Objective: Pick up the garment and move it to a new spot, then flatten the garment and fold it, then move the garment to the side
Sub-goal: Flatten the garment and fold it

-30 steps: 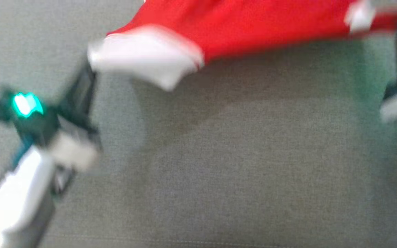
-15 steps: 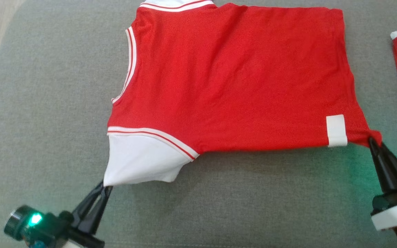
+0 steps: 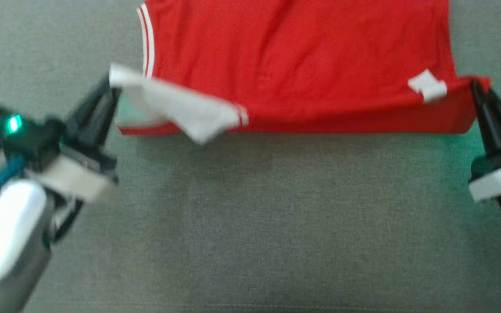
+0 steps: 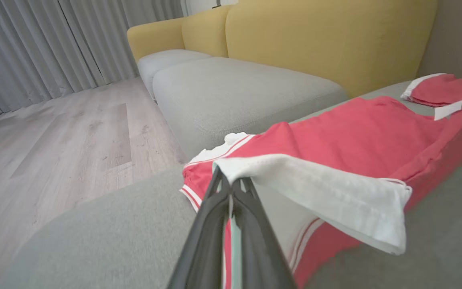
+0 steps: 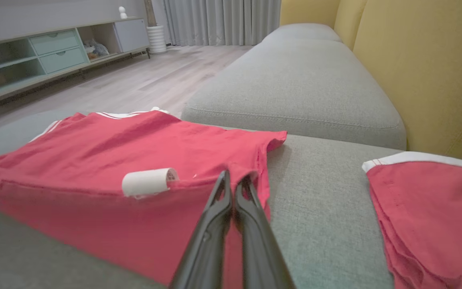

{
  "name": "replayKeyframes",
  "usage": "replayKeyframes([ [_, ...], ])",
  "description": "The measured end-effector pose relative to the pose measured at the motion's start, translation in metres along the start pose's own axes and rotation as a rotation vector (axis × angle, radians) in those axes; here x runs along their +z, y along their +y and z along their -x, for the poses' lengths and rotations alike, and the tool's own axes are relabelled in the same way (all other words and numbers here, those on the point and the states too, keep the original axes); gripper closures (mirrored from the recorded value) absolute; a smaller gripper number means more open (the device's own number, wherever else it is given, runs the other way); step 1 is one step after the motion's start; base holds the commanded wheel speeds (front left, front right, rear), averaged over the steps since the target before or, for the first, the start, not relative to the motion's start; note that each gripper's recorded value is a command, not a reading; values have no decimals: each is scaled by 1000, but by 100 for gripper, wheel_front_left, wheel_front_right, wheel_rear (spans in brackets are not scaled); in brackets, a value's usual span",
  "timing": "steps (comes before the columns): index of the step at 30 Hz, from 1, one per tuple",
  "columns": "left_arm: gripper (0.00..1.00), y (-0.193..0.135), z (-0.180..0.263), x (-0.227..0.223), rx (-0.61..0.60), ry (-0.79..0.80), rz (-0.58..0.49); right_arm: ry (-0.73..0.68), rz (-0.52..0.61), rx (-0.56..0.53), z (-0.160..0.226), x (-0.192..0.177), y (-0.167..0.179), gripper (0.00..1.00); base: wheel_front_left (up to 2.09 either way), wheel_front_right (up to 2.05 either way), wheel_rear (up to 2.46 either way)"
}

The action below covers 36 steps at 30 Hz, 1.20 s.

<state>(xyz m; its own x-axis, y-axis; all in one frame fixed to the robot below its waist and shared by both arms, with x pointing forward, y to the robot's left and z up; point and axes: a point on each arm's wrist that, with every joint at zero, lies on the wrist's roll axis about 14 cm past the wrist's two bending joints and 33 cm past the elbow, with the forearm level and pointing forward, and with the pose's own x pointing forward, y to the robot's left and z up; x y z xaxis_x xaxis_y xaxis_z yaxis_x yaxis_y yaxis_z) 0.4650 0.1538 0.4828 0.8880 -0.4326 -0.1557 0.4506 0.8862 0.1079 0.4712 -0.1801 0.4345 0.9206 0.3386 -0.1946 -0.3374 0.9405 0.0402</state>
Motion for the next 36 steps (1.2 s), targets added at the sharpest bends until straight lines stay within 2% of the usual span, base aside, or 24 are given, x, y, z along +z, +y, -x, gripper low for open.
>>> replayKeyframes([
  [8,100,29,-60,4,8,-13,-46,33,20,-3,-34,-12,-15,100,0,0,0],
  [9,100,31,-64,1,13,-7,-38,35,12,-7,-36,-14,-16,82,0,0,0],
  [10,38,32,-68,-3,20,-1,-27,35,4,-9,-37,-16,-16,0,0,0,0],
  [11,0,32,-71,-8,22,10,-20,35,-1,-12,-38,-19,-16,0,0,0,0],
  [16,0,32,-73,-25,64,30,12,15,-31,-33,-39,-23,-15,0,0,0,0],
  [19,0,24,-63,-43,88,70,81,-6,-49,-41,-39,-20,-12,0,0,0,0],
  [21,0,7,-45,-80,103,184,178,-9,-66,-54,-37,-21,-12,0,0,0,0],
  [25,0,-3,-23,-120,134,329,246,-9,-86,-73,-33,-25,-12,0,0,0,0],
  [34,0,-7,-24,-134,133,426,321,8,-108,-87,-27,-35,-7,0,0,0,0],
  [35,9,-7,-24,-134,133,426,321,8,-108,-87,-27,-35,-7,0,0,0,0],
  [36,59,-10,-24,-133,117,430,340,14,-109,-90,-27,-36,-8,0,0,0,0],
])
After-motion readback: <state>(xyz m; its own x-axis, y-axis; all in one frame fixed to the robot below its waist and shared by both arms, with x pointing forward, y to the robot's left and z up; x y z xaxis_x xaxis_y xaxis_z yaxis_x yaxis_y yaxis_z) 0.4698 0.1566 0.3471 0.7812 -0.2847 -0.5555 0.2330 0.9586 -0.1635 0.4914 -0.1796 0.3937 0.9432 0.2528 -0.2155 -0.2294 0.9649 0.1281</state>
